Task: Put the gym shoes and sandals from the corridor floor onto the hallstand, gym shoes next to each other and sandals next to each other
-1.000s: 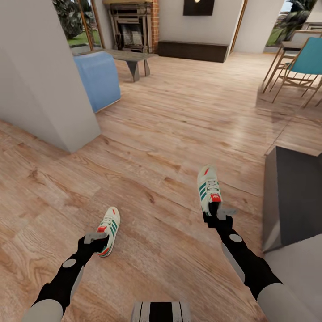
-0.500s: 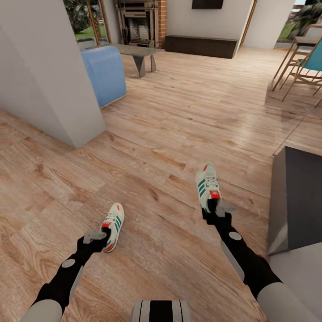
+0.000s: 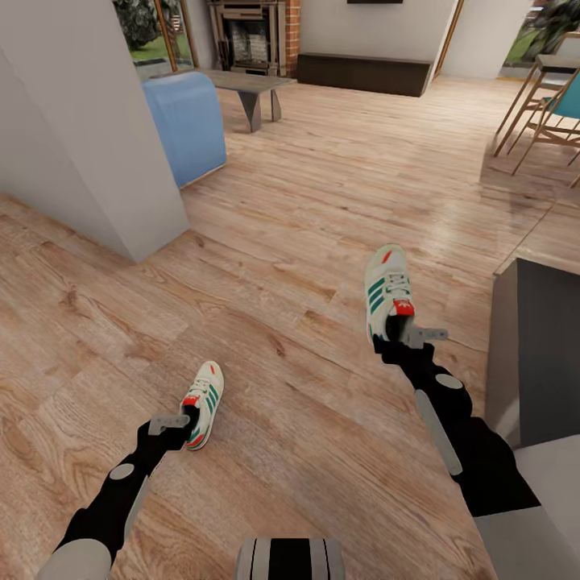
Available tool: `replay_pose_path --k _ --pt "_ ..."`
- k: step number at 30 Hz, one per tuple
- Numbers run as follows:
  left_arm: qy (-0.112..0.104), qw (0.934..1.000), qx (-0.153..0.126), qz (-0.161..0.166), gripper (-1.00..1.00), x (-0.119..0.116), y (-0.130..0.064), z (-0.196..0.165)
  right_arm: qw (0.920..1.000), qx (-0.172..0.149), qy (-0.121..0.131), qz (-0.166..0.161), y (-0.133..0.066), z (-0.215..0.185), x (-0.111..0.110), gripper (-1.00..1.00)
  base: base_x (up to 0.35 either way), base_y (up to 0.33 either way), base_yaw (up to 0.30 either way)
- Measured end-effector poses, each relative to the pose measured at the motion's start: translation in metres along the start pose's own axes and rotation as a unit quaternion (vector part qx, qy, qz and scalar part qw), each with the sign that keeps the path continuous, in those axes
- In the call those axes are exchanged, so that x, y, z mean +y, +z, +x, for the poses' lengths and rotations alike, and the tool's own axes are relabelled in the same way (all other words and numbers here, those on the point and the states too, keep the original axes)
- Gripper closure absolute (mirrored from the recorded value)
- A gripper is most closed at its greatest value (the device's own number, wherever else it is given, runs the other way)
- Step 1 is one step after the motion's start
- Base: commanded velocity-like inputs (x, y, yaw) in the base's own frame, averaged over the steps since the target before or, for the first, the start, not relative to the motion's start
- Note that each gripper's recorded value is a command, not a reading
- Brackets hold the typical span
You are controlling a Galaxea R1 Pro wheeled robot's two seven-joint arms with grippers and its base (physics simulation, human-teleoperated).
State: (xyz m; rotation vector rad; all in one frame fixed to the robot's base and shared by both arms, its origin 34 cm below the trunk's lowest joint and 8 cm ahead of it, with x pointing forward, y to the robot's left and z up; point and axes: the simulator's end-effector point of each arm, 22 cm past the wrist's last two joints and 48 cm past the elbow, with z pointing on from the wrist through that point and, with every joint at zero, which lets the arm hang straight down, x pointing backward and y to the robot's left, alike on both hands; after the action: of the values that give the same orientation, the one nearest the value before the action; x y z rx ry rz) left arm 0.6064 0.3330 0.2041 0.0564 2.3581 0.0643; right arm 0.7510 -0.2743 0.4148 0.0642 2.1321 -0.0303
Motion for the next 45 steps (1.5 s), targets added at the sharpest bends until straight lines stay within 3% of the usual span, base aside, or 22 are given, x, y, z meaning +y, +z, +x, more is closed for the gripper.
replay_pose_path --k 12,45 --pt "0.001 0.9995 0.030 0.001 -1.00 -0.002 0.010 0.037 0.9994 0.033 -0.004 0.005 0.017 0.042 -0.004 1.00 0.000 0.000 0.094" --pt "0.005 0.9994 0.034 0.005 -1.00 -0.006 0.011 0.041 0.9992 0.037 -0.009 0.008 0.019 0.047 -0.010 1.00 0.066 0.000 0.009"
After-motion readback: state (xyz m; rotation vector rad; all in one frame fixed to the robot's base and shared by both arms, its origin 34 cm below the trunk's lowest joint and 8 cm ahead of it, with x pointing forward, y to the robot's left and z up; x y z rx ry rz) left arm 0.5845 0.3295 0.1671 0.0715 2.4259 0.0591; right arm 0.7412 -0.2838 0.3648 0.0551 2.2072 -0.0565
